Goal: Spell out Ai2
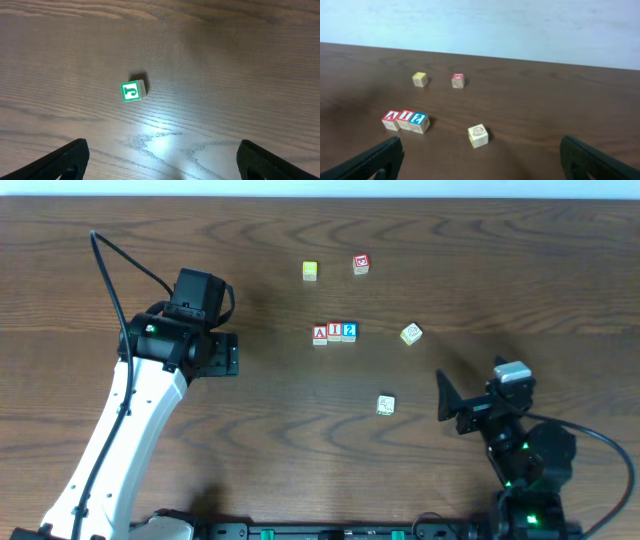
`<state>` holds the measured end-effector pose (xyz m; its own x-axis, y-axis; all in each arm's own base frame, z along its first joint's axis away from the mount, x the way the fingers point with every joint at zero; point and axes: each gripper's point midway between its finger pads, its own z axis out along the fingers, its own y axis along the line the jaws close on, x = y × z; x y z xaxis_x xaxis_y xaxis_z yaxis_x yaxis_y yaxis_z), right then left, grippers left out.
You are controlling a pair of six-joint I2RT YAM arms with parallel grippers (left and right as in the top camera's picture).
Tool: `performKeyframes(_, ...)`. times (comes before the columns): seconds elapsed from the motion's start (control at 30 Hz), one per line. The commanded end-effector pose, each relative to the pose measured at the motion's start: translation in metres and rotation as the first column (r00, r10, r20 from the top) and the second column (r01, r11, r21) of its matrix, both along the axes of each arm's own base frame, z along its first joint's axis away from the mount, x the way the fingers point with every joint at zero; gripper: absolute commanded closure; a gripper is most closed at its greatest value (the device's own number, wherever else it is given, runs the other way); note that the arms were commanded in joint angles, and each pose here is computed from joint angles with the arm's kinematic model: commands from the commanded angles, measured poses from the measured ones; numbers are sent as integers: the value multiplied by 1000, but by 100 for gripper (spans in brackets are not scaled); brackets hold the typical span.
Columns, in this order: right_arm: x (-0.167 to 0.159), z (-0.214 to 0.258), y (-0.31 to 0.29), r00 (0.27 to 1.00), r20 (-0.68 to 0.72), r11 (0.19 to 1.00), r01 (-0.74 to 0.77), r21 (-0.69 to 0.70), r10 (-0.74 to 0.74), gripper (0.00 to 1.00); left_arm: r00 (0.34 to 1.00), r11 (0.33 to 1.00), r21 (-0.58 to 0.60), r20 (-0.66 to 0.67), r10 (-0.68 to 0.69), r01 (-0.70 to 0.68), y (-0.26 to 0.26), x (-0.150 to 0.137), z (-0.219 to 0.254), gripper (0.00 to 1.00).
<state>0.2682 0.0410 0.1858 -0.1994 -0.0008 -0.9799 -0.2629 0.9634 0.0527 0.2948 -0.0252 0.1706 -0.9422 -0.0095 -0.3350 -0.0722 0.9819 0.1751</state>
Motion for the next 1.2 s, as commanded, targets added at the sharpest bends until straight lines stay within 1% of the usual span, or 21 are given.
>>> performKeyframes(0.0, -1, 0, 9, 998, 48, 999, -47, -5, 47, 1, 1000, 1000, 8, -4, -13, 13, 1, 1, 0, 5)
performKeyframes(0.13, 0, 14, 8, 988, 146, 999, -44, -13, 46, 1, 1000, 1000, 8, -4, -13, 13, 1, 1, 0, 5)
performKeyframes(0.2, 0, 18, 4, 982, 190, 1000, -18, -17, 20, 1, 1000, 1000, 8, -4, -13, 13, 1, 1, 0, 5)
performKeyframes(0.3, -2, 21, 0, 973, 230, 1000, 7, 22, -12, 1, 1000, 1000, 8, -4, -13, 13, 1, 1, 0, 5)
performKeyframes(0.4, -3, 16, 0, 973, 229, 999, 5, 53, -17, 1, 1000, 1000, 8, -4, -13, 13, 1, 1, 0, 5)
performKeyframes(0.47, -4, 8, 0, 976, 217, 999, 5, 54, -17, 1, 1000, 1000, 8, -4, -12, 12, 1, 1, 0, 5)
performKeyframes(0.6, -8, 4, -1, 972, 234, 999, 12, 53, -24, 1, 1000, 1000, 8, -4, -13, 13, 1, 1, 0, 5)
performKeyframes(0.73, -10, 15, -10, 958, 277, 996, 64, 67, -80, 1, 1000, 1000, 8, -4, -13, 13, 1, 1, 0, 5)
performKeyframes(0.8, -11, 21, -19, 949, 282, 986, 110, 122, -141, 1, 1000, 1000, 8, -4, -13, 13, 1, 1, 0, 5)
performKeyframes(0.9, -12, 15, -20, 957, 247, 979, 115, 171, -156, 1, 1000, 1000, 8, -4, -13, 13, 1, 1, 0, 5)
performKeyframes(1.0, -14, -6, -20, 975, 149, 969, 130, 209, -163, 1, 1000, 1000, 8, -4, -13, 13, 1, 1, 0, 5)
performKeyframes(1.17, -20, -28, -20, 984, 65, 968, 149, 200, -165, 1, 1000, 1000, 8, -4, -13, 13, 1, 1, 0, 5)
